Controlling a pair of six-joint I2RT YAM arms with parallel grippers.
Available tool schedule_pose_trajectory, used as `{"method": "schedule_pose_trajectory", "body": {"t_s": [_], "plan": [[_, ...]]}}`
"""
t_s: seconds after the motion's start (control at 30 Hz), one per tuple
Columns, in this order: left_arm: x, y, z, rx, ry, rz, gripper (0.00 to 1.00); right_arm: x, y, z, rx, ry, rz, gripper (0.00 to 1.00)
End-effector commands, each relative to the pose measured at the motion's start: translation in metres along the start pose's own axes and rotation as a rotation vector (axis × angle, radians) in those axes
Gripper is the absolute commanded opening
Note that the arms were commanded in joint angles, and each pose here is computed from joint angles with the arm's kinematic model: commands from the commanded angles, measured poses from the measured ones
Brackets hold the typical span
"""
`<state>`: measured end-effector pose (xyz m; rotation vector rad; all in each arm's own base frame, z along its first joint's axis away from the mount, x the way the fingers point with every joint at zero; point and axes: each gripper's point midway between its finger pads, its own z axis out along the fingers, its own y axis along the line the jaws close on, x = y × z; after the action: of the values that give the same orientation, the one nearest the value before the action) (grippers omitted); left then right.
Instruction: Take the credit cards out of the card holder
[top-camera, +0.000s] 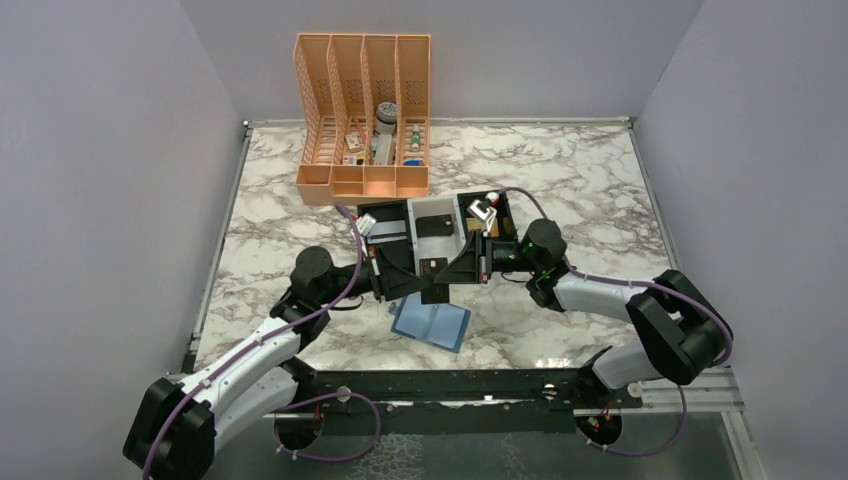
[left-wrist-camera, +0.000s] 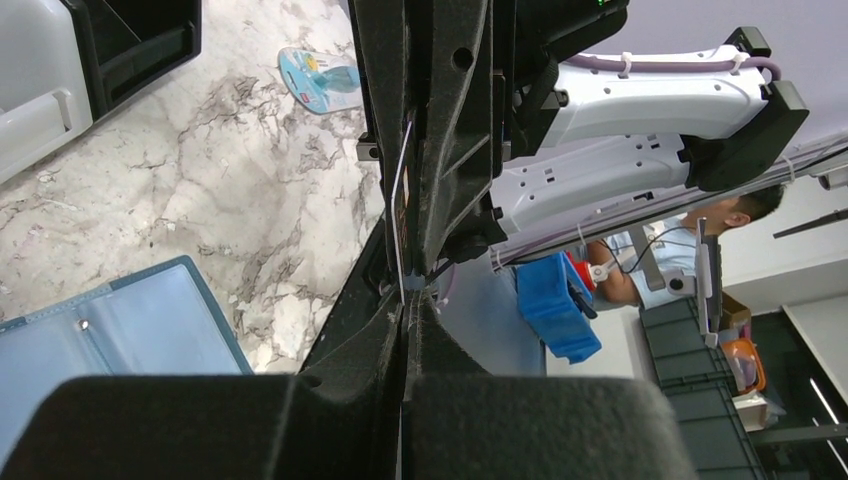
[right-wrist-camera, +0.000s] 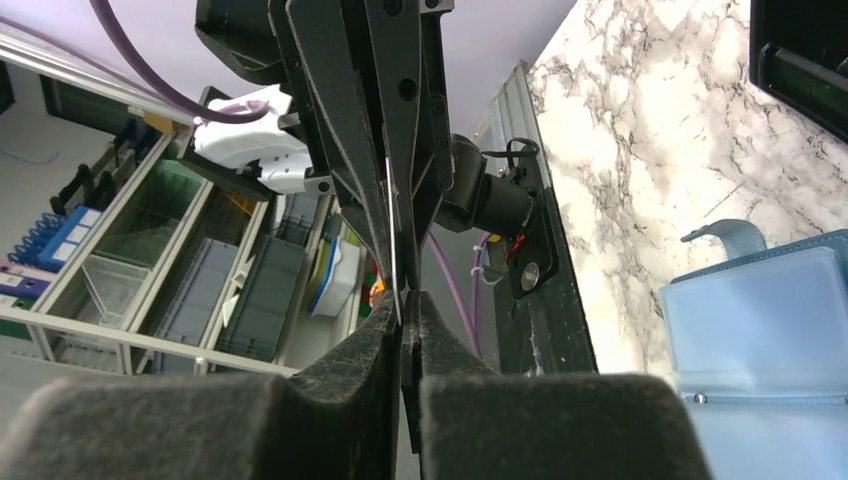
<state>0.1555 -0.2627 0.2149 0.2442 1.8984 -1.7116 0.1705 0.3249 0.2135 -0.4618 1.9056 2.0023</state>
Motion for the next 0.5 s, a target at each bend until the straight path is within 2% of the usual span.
{"method": "schedule_pose_trajectory", "body": {"t_s": [0.0,0.03,0.07,0.1,0.23,0.33,0.37,0.47], "plan": [[0.006,0.002,-0.001,0.007,0.013,0.016,0.0,-0.01,0.012,0.003,-0.028,-0.024,-0.066,0.02],[0.006,0.003,-0.002,0.004,0.011,0.018,0.0,-0.01,0.01,0.003,-0.019,-0.027,-0.07,0.01],[0.005,0.004,-0.001,0.002,0.009,0.019,0.05,-0.011,0.008,0.003,-0.004,-0.032,-0.08,0.01],[0.005,0.005,-0.001,-0.003,0.005,0.02,0.14,-0.012,0.004,0.003,0.021,-0.037,-0.087,0.01],[0.002,0.017,-0.001,-0.083,0.008,0.04,0.6,-0.022,-0.013,-0.001,0.173,-0.07,-0.154,0.01],[-0.007,0.041,-0.01,-0.293,0.01,0.095,0.92,-0.034,-0.032,-0.012,0.341,-0.118,-0.193,0.01],[-0.01,0.048,-0.016,-0.365,0.019,0.125,0.98,-0.037,-0.038,-0.016,0.393,-0.132,-0.208,0.01],[-0.025,0.064,-0.04,-0.58,0.014,0.218,0.99,-0.046,-0.049,-0.029,0.511,-0.175,-0.253,0.01]]}}
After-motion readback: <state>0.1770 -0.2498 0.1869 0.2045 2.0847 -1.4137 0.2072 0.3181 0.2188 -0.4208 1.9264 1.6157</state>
